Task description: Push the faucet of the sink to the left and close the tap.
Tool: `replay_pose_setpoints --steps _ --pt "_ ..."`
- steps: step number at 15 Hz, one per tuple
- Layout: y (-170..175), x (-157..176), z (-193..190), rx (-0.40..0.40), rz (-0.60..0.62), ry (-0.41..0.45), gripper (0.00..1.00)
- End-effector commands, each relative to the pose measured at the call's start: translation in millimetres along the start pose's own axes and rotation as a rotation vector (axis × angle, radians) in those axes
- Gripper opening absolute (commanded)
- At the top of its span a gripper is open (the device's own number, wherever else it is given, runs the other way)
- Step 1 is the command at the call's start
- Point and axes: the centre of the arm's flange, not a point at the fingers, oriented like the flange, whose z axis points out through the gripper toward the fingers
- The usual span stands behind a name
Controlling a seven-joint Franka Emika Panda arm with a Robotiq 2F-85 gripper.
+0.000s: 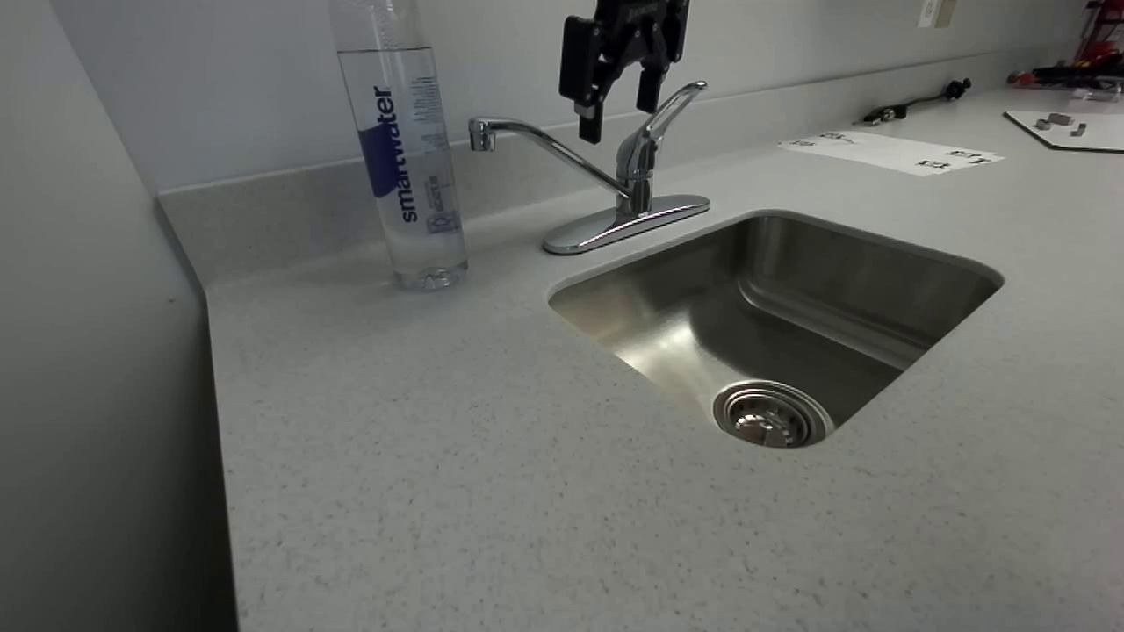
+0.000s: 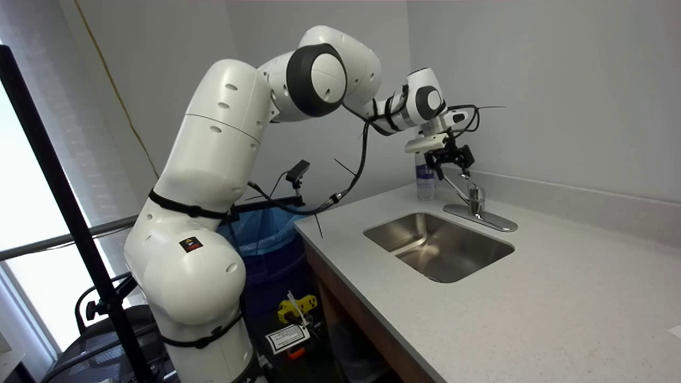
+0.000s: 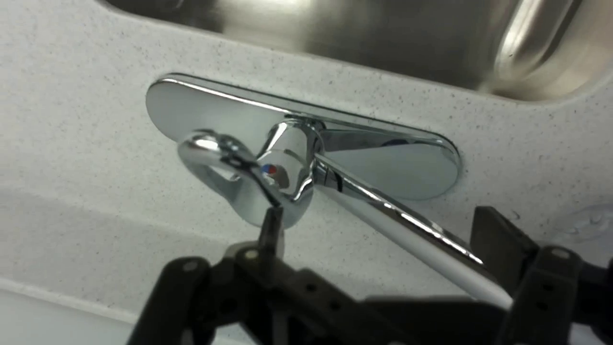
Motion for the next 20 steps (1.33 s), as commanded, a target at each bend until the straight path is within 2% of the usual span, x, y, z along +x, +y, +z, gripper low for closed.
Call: replay_pose_setpoints --steps 1,6,11,15,20 --pt "11 -40 -4 0.033 0.003 -0.031 1.00" --pt "10 -53 0 0.043 0.001 -0.036 1.00" --pt "13 -57 -4 0.048 0.008 -0.006 1.00" --pt "34 -58 -26 0.045 0.038 0.043 1.00" --pt "64 -63 -73 0.062 0.081 0.131 1.00"
